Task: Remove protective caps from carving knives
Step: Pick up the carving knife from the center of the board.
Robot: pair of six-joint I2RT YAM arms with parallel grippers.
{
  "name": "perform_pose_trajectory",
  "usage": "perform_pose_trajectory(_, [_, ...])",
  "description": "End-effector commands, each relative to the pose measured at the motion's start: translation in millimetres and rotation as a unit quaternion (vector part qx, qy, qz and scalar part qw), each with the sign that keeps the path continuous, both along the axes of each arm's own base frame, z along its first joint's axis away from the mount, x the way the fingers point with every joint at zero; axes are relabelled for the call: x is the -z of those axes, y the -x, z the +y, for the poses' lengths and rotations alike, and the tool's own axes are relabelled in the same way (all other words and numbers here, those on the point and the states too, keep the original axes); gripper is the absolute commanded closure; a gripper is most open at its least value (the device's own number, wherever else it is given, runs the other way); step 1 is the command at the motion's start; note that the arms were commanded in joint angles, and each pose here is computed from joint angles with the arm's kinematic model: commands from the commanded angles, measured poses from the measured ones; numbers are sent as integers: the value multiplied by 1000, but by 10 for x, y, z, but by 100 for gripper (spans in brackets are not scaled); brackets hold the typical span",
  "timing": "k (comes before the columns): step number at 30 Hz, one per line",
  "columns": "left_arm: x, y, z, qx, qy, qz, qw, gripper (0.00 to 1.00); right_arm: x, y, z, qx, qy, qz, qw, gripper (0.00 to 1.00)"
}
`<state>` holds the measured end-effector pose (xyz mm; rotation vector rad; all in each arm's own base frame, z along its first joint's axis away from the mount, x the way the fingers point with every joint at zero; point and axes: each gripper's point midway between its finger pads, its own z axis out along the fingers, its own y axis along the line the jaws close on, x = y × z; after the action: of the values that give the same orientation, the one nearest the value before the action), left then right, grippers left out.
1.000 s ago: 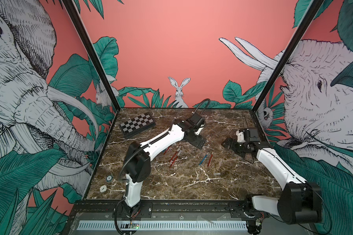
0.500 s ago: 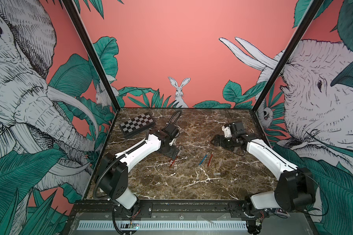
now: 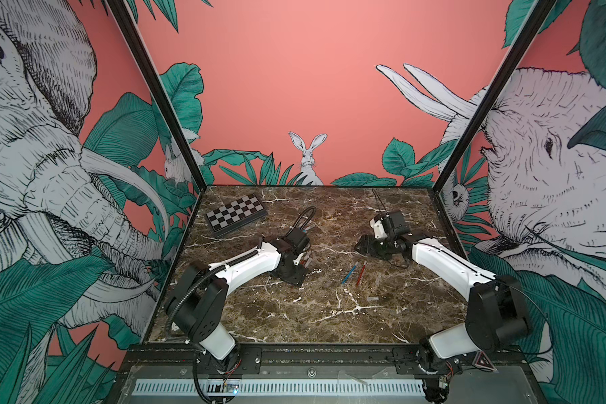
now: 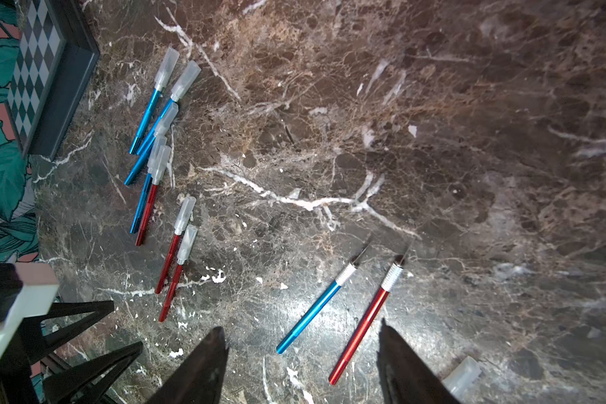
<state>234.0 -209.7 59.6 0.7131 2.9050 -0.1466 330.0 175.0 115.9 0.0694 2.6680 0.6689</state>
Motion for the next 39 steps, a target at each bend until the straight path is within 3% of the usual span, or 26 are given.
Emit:
perform_pose_trajectory(1, [-11, -62, -169, 15, 12, -8, 1000, 26, 21, -30, 3, 8, -2, -9, 1000, 35])
perform_pose_trajectory(12, [112, -175, -319, 37, 6, -6, 999, 33, 71, 23, -92, 26, -1, -17, 1000, 34])
perform_pose_trajectory(14, [136, -186, -334, 40, 5, -5, 999, 41, 77, 29, -107, 27, -1, -17, 999, 34])
perform_pose_trajectory(18, [161, -218, -365, 46, 3, -3, 999, 45, 69, 34, -139, 32, -1, -22, 999, 36])
perform_pose_trajectory(39, [308, -339, -349, 55, -28, -7, 998, 47, 118, 8, -135, 26, -11, -24, 999, 39])
